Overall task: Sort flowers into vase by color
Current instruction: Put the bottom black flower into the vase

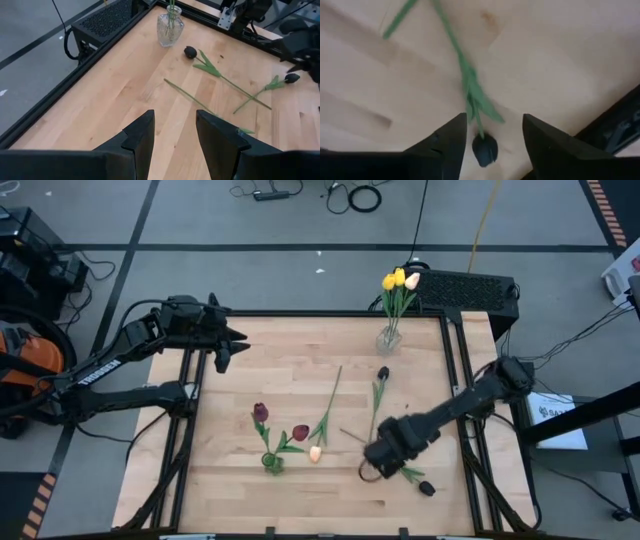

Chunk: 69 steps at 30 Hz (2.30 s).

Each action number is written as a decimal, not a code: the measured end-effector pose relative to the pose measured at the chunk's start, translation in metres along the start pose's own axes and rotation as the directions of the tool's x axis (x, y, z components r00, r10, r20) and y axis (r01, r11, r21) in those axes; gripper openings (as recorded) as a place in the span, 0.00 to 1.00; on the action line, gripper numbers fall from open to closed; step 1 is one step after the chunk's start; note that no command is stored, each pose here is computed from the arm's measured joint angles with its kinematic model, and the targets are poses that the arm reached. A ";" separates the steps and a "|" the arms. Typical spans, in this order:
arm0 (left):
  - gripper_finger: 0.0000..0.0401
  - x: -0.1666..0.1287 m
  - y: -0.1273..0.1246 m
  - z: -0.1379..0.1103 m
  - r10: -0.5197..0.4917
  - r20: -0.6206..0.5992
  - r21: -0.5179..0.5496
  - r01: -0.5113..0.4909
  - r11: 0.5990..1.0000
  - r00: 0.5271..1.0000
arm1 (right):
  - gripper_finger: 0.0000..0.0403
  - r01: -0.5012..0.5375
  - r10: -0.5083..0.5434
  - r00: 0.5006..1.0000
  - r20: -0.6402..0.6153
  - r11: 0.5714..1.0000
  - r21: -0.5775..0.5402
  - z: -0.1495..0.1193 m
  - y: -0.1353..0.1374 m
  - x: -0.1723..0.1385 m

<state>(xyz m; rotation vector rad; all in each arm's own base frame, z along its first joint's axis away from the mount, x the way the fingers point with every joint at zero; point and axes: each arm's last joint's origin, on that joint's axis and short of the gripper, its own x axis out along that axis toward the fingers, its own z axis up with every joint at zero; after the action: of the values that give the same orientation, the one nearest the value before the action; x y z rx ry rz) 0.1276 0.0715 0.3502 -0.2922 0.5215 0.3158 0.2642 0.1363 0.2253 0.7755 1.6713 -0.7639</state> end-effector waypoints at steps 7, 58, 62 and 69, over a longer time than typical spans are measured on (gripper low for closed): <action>0.38 0.000 0.000 0.000 -0.003 -0.002 -0.009 0.003 1.000 1.000 | 0.50 -0.005 0.015 0.992 0.124 0.997 -0.081 -0.042 0.008 0.009; 0.38 0.003 0.002 0.000 0.051 -0.014 -0.190 -0.053 0.980 0.999 | 0.01 0.016 -0.050 0.998 -0.039 0.792 -0.611 -0.054 -0.007 0.062; 0.38 0.010 0.003 0.003 0.007 -0.016 -0.193 -0.010 0.981 1.000 | 0.01 0.069 -0.115 0.993 -0.033 0.772 -0.632 -0.054 -0.005 0.012; 0.38 0.032 0.001 0.020 -0.204 0.053 -0.129 0.209 0.969 0.978 | 0.00 -0.067 0.082 0.997 -0.003 0.797 -0.601 -0.034 -0.007 -0.088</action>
<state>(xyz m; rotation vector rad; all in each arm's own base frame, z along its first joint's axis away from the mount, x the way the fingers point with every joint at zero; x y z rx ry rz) 0.1623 0.0861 0.3496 -0.4660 0.4276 0.1533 0.2570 0.1498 0.3183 0.3691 1.7113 -0.1480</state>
